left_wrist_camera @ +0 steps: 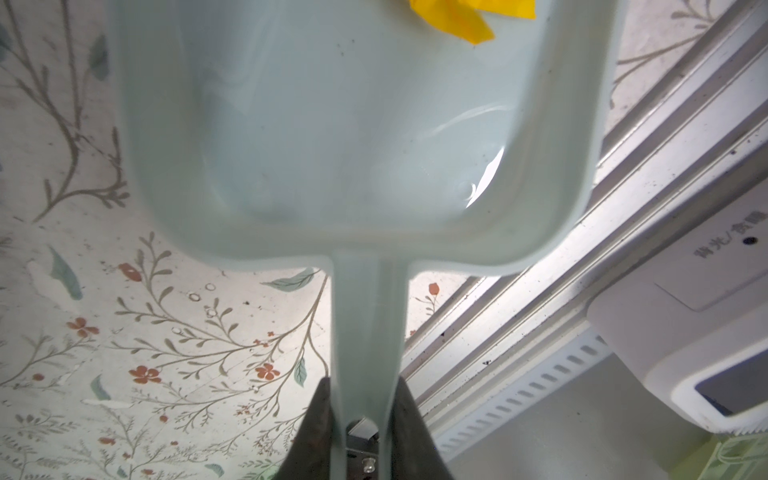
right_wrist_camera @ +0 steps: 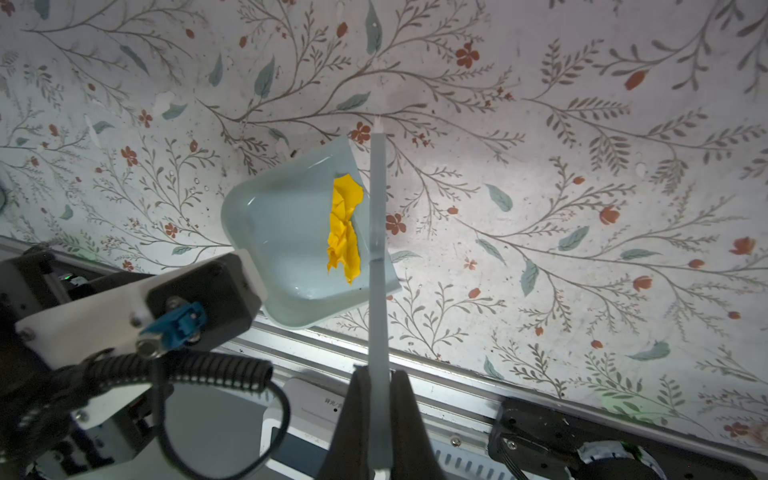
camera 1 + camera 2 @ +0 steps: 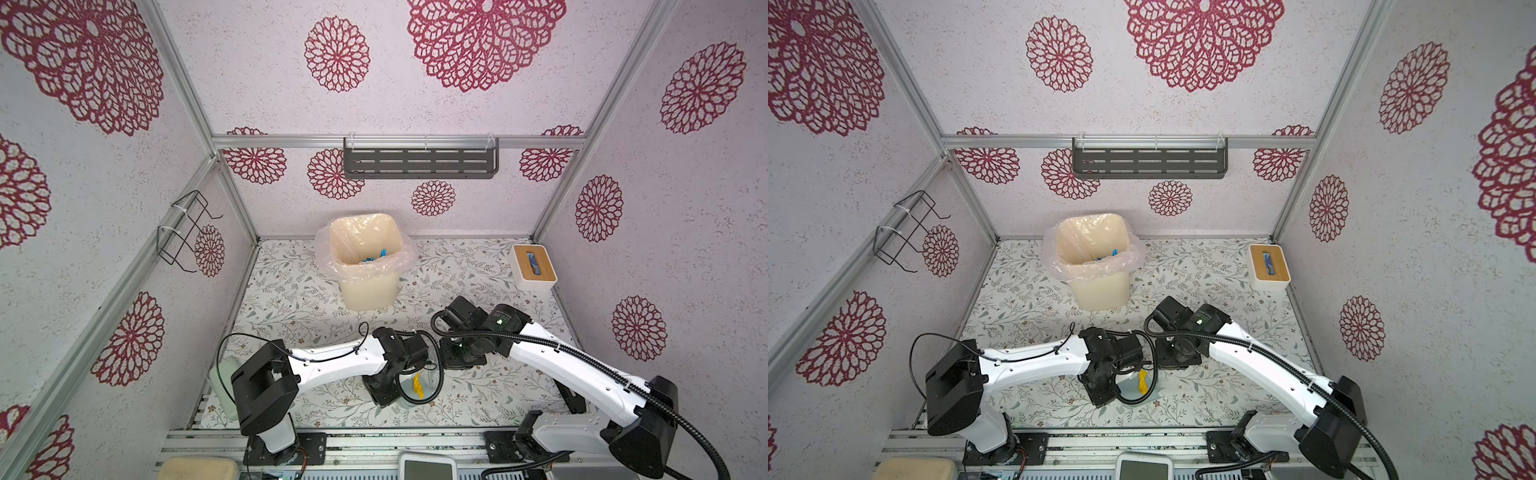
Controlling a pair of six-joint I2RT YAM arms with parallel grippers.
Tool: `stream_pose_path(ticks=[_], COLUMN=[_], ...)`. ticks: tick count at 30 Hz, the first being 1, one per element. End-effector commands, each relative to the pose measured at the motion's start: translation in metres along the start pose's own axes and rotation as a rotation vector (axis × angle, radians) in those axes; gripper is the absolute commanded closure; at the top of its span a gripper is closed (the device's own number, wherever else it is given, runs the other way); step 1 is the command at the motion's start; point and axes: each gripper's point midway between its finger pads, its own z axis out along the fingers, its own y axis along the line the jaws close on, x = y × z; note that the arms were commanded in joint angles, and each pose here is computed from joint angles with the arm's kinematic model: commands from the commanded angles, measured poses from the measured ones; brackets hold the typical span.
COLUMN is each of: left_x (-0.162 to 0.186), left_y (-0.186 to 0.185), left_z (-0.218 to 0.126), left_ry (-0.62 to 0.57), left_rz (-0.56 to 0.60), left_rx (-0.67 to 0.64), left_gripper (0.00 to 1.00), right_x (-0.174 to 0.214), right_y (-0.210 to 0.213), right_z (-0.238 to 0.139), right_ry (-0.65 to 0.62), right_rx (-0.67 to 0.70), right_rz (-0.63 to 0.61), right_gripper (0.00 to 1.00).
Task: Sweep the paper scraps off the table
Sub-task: 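Sweep the yellow scrap into the teal dustpan with the right gripper's brush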
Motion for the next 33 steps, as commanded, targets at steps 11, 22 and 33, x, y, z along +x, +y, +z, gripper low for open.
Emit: stream_pose_path(ticks=[11,22,33], left_x=[-0.01,-0.022,-0.032], left_y=[0.003,0.003,0.006], left_z=[-0.006,-0.017,-0.04], left_ry=[-0.038,-0.127,-0.248], left_rz=[-0.011,-0.013,-0.022], left_rx=[-0.01,-0.01,-0.029], left_gripper=[1.0,1.0,1.0], right_x=[-0.011,-0.01,-0.013], right_y=[0.04,-0.017,-0.049], right_z=[-0.03,-0.052,-0.079], right_ry=[-0.1,-0.16,-0.229], right_rx=[-0.277,-0.125,-0.072], right_rz=[0.092,0.144,0.183], right_gripper=[1.0,1.0,1.0])
